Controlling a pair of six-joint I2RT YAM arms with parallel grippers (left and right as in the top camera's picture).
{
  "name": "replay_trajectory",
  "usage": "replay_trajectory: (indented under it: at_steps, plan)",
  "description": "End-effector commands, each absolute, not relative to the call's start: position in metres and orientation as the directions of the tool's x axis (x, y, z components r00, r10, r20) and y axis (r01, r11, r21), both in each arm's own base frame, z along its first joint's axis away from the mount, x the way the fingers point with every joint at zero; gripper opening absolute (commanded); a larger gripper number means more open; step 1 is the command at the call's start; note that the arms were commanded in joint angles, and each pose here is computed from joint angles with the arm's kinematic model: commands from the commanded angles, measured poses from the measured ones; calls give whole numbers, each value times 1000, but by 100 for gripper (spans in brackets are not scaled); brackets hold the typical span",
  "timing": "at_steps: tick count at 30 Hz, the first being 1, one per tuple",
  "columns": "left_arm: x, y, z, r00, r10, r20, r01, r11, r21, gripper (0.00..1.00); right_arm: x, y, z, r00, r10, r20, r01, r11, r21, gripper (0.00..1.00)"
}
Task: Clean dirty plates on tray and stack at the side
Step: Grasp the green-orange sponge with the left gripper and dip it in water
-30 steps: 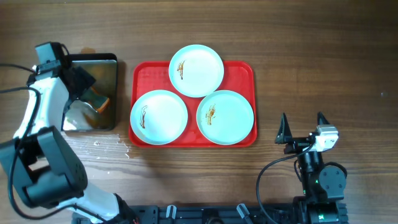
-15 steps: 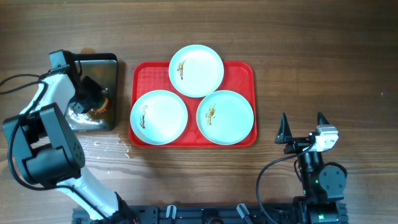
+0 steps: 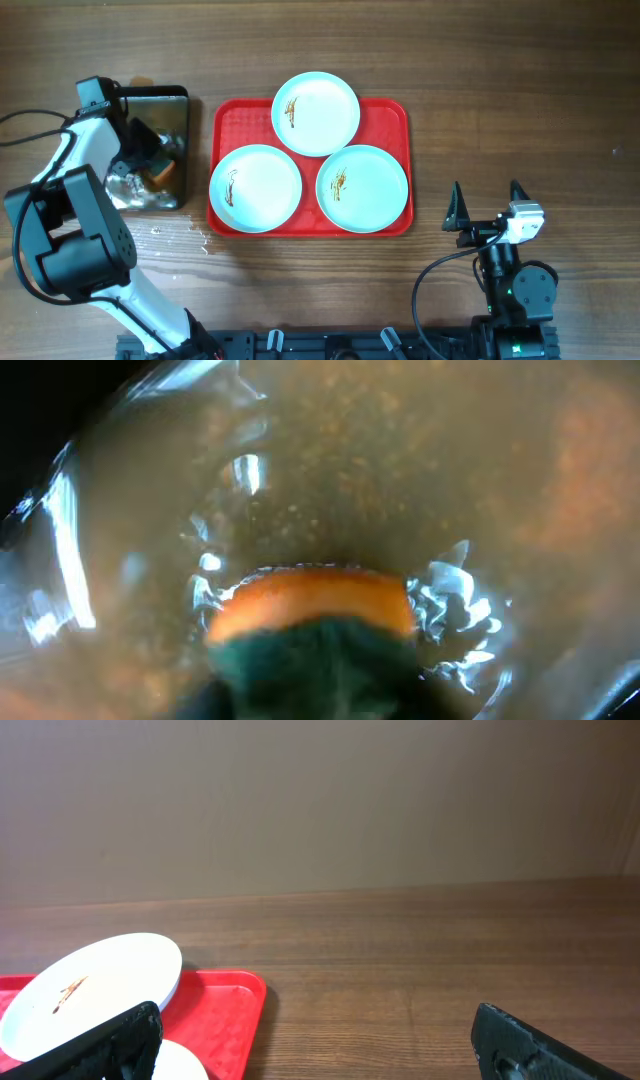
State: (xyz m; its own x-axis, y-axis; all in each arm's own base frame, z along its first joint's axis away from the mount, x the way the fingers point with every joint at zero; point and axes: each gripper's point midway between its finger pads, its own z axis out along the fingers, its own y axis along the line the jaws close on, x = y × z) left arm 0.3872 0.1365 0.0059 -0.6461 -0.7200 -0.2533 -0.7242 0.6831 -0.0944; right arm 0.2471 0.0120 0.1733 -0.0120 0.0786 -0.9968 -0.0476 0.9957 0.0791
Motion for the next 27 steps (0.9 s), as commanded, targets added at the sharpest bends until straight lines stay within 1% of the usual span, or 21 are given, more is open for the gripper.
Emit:
replay_trajectory:
  at_steps: [1,2,6,7,8,10,11,13,14,15,16,21,22,23,24,27]
  plan:
    - [380,137,-1,-657,-717,-233,-725,686,-66,100,247,13,175,-6,88,-996,-55,995,88,100]
    - [375,135,-3,-663,-719,-209,-726,686,-57,100,247,13,175,-6,88,-996,-55,995,88,100]
    - [365,118,-6,-679,-724,-123,-719,689,-90,100,247,13,175,-6,88,-996,-55,995,89,100]
    - [363,114,-6,-682,-724,-103,-717,689,-104,96,247,13,175,-6,88,-996,-55,995,88,100]
    - [360,111,-6,-683,-725,-86,-717,689,-106,71,247,13,175,-6,88,-996,-55,995,88,100]
    - [355,109,-7,-685,-726,-65,-719,688,-98,32,247,13,175,-6,88,-996,-55,995,88,100]
    - [354,108,-7,-685,-726,-59,-720,688,-95,5,247,13,175,-6,88,-996,-55,995,88,100]
    - [354,109,-7,-685,-726,-61,-720,688,-95,4,247,13,175,-5,88,-996,-55,995,88,100]
    - [356,109,-7,-684,-726,-69,-719,687,-99,7,247,13,175,-6,88,-996,-55,995,88,100]
    - [359,110,-7,-684,-726,-78,-718,688,-104,70,247,13,175,-6,88,-996,-55,995,88,100]
    - [362,111,-6,-682,-725,-91,-717,688,-111,100,247,13,175,-5,88,-996,-55,995,89,100]
    - [379,119,-3,-672,-722,-162,-710,691,-136,100,247,13,175,-6,88,-996,-55,995,88,100]
    - [379,119,-3,-673,-722,-162,-710,691,-135,78,247,13,175,-5,88,-996,-55,995,89,100]
    - [378,119,-3,-673,-722,-161,-710,691,-135,25,247,13,175,-6,88,-996,-55,995,88,100]
    - [377,119,-4,-673,-723,-156,-711,691,-133,4,247,13,175,-5,88,-996,-55,995,88,100]
    - [378,119,13,-669,-721,-179,-707,692,-144,4,247,13,175,-6,88,-996,-55,995,88,100]
